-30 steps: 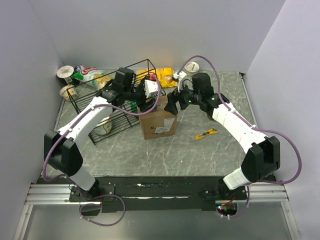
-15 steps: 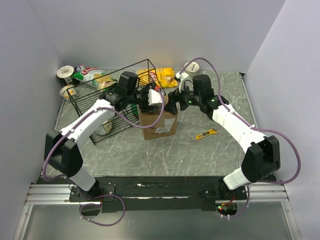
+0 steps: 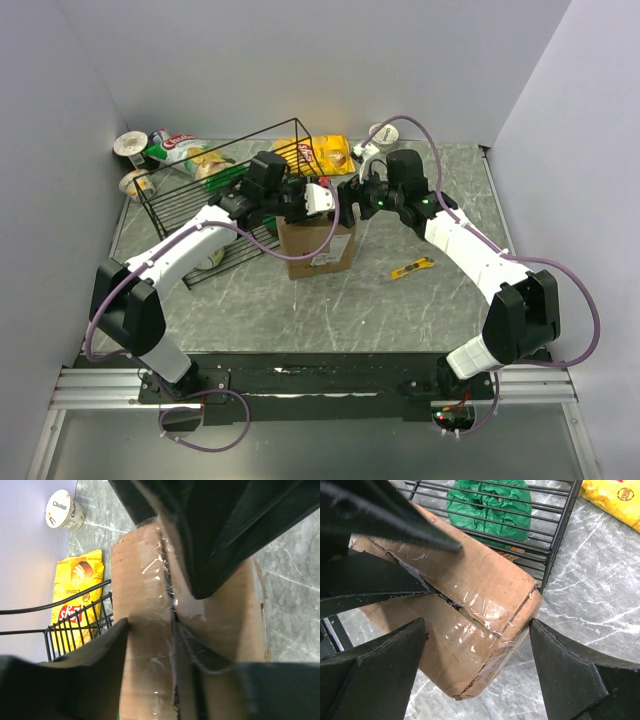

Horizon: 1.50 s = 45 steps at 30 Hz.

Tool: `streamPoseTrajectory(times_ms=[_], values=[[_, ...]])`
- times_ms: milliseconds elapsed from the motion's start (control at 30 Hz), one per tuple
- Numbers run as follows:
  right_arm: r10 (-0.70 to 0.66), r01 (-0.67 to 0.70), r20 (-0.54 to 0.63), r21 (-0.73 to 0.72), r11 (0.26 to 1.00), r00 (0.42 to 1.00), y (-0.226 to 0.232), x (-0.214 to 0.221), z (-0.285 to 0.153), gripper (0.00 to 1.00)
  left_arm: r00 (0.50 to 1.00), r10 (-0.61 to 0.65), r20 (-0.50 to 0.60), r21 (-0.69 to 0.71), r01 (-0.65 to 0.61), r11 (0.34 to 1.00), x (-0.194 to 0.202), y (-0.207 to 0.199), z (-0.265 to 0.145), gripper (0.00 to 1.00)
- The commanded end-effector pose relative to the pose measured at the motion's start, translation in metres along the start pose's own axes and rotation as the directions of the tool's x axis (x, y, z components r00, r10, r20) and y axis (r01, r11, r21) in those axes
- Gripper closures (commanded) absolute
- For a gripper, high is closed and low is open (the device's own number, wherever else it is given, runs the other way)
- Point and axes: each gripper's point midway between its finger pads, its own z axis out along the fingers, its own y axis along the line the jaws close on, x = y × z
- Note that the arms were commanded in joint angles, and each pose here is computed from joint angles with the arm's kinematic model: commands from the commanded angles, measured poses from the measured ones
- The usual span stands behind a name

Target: Unpack the express box

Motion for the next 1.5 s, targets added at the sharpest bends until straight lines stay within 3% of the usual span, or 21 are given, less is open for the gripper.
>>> streamPoseTrajectory(times_ms=[0,133,233,300,433,467,567,700,767,800,900,1100,1200,1267,1333,1467], values=[[0.054,-0.061,-0.132,-0.05,0.997,0.99,0.012,0.045,0.005,0.11,0.995,-0.04,-0.087,-0.032,0.038,0.999,0.026,-0.003,0.009,0.67],[0.05,-0.058,-0.139,-0.051,0.997,0.989,0.012,0.049,0.004,0.11,0.999,-0.052,-0.009,-0.079,0.051,0.996,-0.001,0.012,-0.008,0.81],[0.042,-0.05,-0.146,-0.052,0.997,0.988,0.013,0.052,0.004,0.11,0.985,-0.167,0.053,-0.128,0.172,0.977,-0.014,0.032,-0.019,0.91],[0.042,-0.05,-0.15,-0.054,0.997,0.988,0.013,0.055,0.004,0.11,0.953,-0.294,0.073,-0.136,0.302,0.944,-0.011,0.044,-0.021,0.98],[0.031,-0.038,-0.148,-0.047,0.998,0.988,0.012,0.056,0.002,0.11,0.859,-0.504,0.093,-0.151,0.512,0.845,0.005,0.065,-0.021,0.99],[0.021,-0.028,-0.149,-0.048,0.998,0.989,0.013,0.056,0.001,0.11,0.799,-0.593,0.104,-0.157,0.602,0.783,0.017,0.072,-0.021,0.99],[0.008,-0.016,-0.154,-0.05,0.999,0.988,0.014,0.06,-0.003,0.11,0.756,-0.636,0.159,-0.141,0.655,0.743,0.013,0.079,-0.028,0.99],[0.01,-0.018,-0.16,-0.044,0.999,0.987,0.015,0.067,-0.007,0.11,0.794,-0.586,0.163,-0.099,0.604,0.791,0.005,0.068,-0.032,0.99],[0.015,-0.022,-0.158,-0.045,0.999,0.987,0.016,0.068,-0.008,0.11,0.864,-0.487,0.126,-0.056,0.496,0.867,0.0,0.052,-0.028,0.83],[0.016,-0.024,-0.16,-0.046,0.999,0.987,0.017,0.069,-0.008,0.11,0.879,-0.463,0.111,-0.017,0.467,0.884,0.0,0.041,-0.027,0.65],[0.02,-0.028,-0.157,-0.051,0.998,0.987,0.018,0.068,-0.007,0.1,0.927,-0.373,0.03,0.004,0.373,0.928,0.007,0.008,-0.018,0.51],[0.019,-0.028,-0.156,-0.055,0.998,0.988,0.016,0.066,-0.004,0.11,0.97,-0.221,-0.103,-0.214,0.196,0.957,0.027,-0.003,-0.007,0.41],[0.034,-0.044,-0.164,-0.06,0.997,0.986,0.017,0.069,-0.003,0.11,0.977,-0.131,-0.167,-0.254,0.085,0.963,0.041,-0.004,-0.003,0.36],[0.044,-0.056,-0.172,-0.066,0.996,0.984,0.018,0.073,-0.002,0.1,0.971,-0.067,-0.231,-0.272,0.001,0.962,0.055,-0.004,0.004,0.36],[0.047,-0.06,-0.177,-0.068,0.996,0.983,0.019,0.075,-0.002,0.1,0.966,-0.067,-0.248,-0.276,-0.004,0.961,0.061,-0.002,0.011,0.41],[0.042,-0.055,-0.184,-0.065,0.996,0.982,0.018,0.078,-0.002,0.1,0.969,-0.106,-0.223,-0.336,0.026,0.941,0.047,0.019,0.01,0.66]])
